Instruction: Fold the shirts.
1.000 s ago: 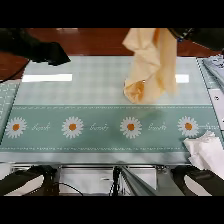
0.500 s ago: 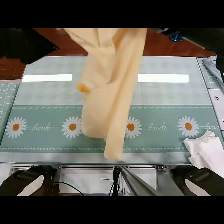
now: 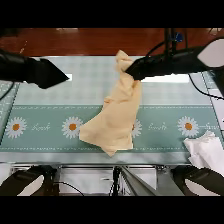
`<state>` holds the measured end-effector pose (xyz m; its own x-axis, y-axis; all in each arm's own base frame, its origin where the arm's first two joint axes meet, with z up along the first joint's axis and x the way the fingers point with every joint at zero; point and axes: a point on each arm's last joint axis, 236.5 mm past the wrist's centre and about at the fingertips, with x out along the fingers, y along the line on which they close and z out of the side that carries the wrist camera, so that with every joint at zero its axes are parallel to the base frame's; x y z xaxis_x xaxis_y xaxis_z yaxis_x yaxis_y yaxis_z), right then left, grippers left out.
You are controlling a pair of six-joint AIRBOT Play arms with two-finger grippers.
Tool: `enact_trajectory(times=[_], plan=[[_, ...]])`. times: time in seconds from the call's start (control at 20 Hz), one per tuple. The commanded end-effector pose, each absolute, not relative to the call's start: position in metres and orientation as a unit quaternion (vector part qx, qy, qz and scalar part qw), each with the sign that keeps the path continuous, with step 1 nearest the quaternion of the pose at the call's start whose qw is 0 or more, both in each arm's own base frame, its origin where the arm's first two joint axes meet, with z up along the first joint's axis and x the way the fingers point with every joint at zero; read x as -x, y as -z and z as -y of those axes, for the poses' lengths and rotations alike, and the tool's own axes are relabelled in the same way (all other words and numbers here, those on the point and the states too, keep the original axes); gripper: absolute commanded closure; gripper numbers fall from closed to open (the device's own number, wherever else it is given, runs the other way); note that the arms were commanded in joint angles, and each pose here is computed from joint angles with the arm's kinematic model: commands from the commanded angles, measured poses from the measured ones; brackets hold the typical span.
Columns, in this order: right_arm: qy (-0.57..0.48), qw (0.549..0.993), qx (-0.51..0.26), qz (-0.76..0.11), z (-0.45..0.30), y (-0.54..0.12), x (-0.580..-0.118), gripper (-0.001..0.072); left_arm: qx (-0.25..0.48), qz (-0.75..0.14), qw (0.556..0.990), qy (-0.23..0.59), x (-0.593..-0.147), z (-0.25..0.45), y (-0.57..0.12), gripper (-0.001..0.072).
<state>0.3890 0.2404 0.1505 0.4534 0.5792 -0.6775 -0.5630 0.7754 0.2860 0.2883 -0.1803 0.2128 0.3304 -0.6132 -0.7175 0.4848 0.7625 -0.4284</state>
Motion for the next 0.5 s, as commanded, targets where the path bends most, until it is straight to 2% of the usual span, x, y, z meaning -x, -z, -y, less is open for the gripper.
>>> enact_trajectory(times=[0.0,0.15,0.2,0.25,0.3,0.35,0.45], plan=[[-0.198,0.854,0.096,-0.471,-0.158,-0.074,-0.433,0.0681,0.080,-0.530,0.775,0.333,-0.282,0.189,-0.140,0.0157],[-0.149,0.850,0.050,-0.503,-0.127,-0.051,-0.445,0.0676,0.066,-0.556,0.755,0.342,-0.278,0.208,-0.078,0.0156],[-0.145,0.849,0.039,-0.506,-0.122,-0.049,-0.447,0.0572,0.061,-0.565,0.747,0.344,-0.276,0.214,-0.058,0.0156],[-0.142,0.850,0.036,-0.506,-0.116,-0.049,-0.448,0.0402,0.057,-0.580,0.737,0.344,-0.272,0.217,-0.040,0.0152],[-0.143,0.851,0.044,-0.504,-0.110,-0.052,-0.448,0.0281,0.049,-0.596,0.723,0.346,-0.268,0.217,-0.025,0.0040],[-0.146,0.850,0.056,-0.503,-0.103,-0.057,-0.445,0.0223,0.034,-0.613,0.708,0.348,-0.263,0.212,-0.016,-0.0013],[-0.146,0.850,0.071,-0.501,-0.082,-0.076,-0.432,0.0219,-0.006,-0.651,0.687,0.321,-0.253,0.176,-0.004,-0.0013]])
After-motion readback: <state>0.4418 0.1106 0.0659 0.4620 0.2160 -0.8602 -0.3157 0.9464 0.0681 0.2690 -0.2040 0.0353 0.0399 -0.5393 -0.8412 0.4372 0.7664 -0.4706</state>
